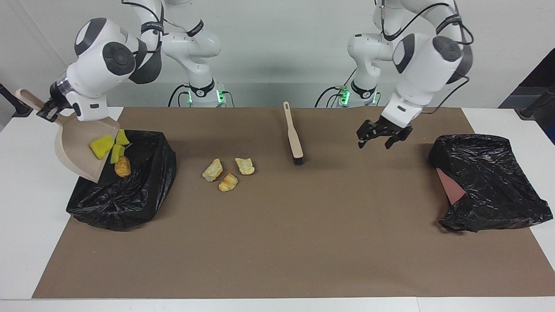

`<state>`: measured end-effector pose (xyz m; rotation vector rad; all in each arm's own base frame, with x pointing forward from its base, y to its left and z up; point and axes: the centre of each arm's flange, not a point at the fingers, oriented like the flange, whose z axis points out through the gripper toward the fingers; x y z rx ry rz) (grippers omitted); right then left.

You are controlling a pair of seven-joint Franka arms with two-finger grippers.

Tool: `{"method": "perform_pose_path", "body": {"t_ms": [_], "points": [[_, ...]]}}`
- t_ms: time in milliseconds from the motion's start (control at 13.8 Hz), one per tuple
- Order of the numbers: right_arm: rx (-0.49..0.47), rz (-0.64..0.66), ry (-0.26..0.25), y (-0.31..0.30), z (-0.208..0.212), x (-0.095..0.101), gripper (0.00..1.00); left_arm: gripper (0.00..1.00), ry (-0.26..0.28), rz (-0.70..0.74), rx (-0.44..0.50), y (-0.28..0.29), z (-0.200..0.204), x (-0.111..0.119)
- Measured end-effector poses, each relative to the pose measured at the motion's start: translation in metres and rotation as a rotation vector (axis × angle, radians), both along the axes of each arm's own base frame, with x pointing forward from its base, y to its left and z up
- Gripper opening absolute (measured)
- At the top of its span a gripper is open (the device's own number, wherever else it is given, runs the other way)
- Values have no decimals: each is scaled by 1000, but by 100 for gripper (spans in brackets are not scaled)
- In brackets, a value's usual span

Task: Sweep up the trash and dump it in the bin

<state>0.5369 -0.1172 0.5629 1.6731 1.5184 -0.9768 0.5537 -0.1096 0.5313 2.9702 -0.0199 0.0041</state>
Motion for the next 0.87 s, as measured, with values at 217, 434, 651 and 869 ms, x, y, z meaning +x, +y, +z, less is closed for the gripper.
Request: {"method": "perform_pose_path", "body": {"t_ms": [217,434,651,869], "points": [[-31,-18,1,0,3,-8,31,100,6,-33,19,44,20,5],[-40,-33,-26,5,27,-21,31,100,-4,-36,60,60,53,5],[5,-89,-57,26,62,-44,31,100,3,-46,103,67,70,2],[126,-135,-115,65,90,-57,31,100,7,-67,107,71,73,1]]}}
